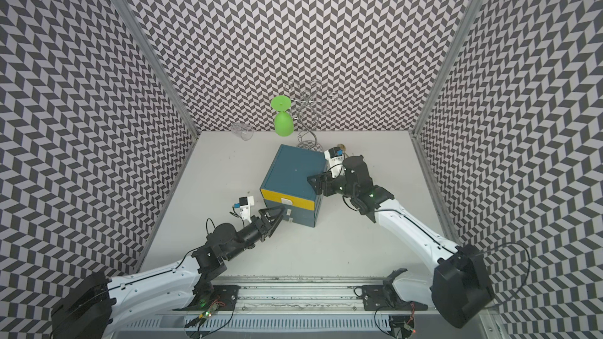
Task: Take the cookies out of the drawer
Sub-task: Adjust the storage box at the center of the board.
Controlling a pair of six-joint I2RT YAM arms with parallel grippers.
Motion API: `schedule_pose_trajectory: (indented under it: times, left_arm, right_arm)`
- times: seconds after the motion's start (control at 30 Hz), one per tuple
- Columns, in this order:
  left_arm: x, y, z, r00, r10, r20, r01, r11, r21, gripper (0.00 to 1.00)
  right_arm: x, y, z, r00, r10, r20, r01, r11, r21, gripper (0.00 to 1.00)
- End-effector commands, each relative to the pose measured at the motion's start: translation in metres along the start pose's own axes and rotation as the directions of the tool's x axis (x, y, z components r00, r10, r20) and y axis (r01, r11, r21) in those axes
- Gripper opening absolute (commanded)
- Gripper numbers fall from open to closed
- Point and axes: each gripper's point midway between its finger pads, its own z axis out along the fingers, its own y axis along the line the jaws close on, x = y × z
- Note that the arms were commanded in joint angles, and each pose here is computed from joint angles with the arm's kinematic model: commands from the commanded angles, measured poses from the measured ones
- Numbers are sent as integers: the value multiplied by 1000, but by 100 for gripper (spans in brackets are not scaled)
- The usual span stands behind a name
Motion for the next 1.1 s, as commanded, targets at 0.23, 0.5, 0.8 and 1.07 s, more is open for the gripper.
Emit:
schedule_pose_trajectory:
  times: [0.23,0.5,0.8,1.07]
  left_arm:
    - [-17,-44,14,996,-69,64,62,993,104,84]
    - [-14,-29,27,995,-80,52,78,996,37,80]
    - [-24,-22,29,991,-81,102,81,997,9,74]
    - [-24,-14,37,990,-81,113,82,997,-10,66]
  right_arm:
    - [29,-3,4,996,4,-94,-4,1000,10,79]
    - [29,-1,5,996,4,-88,-4,1000,-4,79]
    - [30,-1,4,996,-4,-85,3,1000,-4,78]
    - [30,0,3,997,-3,-78,2,1000,-10,74]
